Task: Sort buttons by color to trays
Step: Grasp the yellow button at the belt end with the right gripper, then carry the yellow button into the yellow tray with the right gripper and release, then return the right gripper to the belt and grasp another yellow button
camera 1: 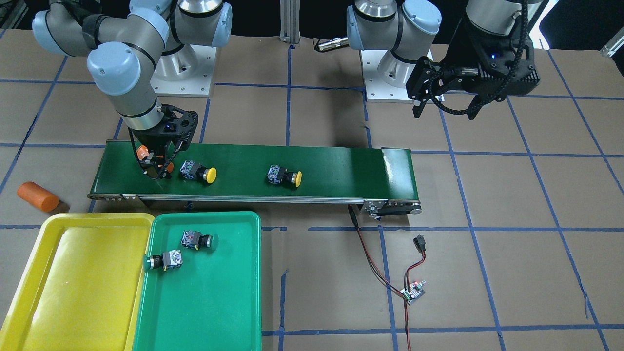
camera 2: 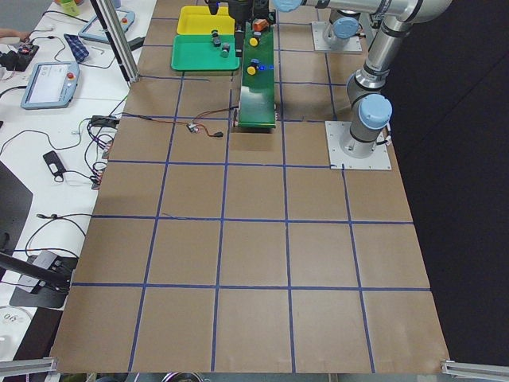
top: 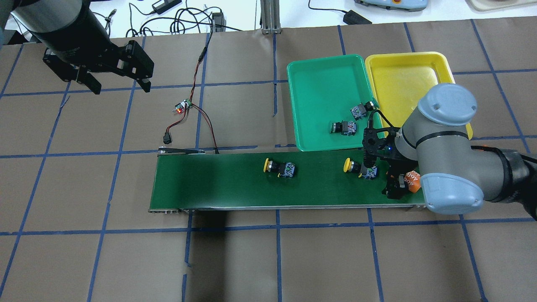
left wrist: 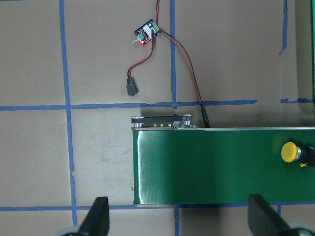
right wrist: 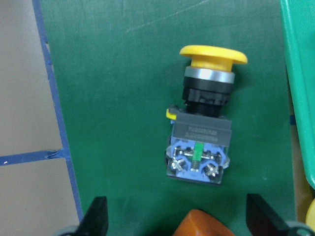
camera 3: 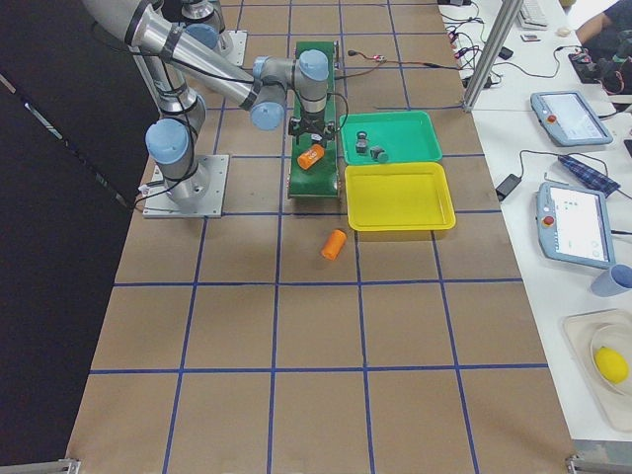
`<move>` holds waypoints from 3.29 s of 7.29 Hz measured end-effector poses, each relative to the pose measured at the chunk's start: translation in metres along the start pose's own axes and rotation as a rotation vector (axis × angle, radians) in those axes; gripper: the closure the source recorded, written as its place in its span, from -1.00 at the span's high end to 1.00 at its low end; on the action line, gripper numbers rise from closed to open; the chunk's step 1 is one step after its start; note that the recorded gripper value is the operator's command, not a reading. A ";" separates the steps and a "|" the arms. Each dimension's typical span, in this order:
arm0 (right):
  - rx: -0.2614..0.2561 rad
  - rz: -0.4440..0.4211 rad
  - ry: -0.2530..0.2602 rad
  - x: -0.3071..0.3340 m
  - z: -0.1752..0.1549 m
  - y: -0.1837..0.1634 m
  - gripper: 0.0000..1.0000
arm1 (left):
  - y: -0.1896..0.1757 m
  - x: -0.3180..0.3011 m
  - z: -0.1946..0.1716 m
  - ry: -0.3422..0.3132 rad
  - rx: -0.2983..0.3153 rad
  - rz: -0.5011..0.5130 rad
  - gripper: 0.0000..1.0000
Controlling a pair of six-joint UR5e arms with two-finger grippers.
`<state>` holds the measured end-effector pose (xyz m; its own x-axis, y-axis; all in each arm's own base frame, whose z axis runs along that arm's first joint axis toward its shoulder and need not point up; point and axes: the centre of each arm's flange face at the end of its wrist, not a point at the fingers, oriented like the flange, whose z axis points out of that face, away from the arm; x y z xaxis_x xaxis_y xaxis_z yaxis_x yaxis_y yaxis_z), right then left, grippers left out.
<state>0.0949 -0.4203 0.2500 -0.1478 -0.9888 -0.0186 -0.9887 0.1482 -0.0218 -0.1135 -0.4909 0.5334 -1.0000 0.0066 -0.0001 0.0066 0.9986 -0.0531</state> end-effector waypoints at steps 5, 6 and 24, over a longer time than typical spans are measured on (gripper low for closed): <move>0.041 0.000 -0.003 0.000 0.001 -0.004 0.06 | -0.002 -0.002 -0.001 -0.001 0.011 -0.004 1.00; 0.043 -0.001 0.001 0.001 0.001 -0.004 -0.42 | -0.002 -0.002 -0.001 -0.001 0.012 -0.004 1.00; 0.063 -0.044 0.113 0.146 -0.013 0.053 1.00 | -0.004 -0.003 0.001 -0.001 0.009 -0.006 1.00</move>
<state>0.0205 -0.5568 0.2596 -0.1091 -0.9894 0.0962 -0.9914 0.1013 -0.0825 -0.1110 -0.4946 0.5324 -1.0000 0.0010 -0.0003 0.0010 0.9981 -0.0620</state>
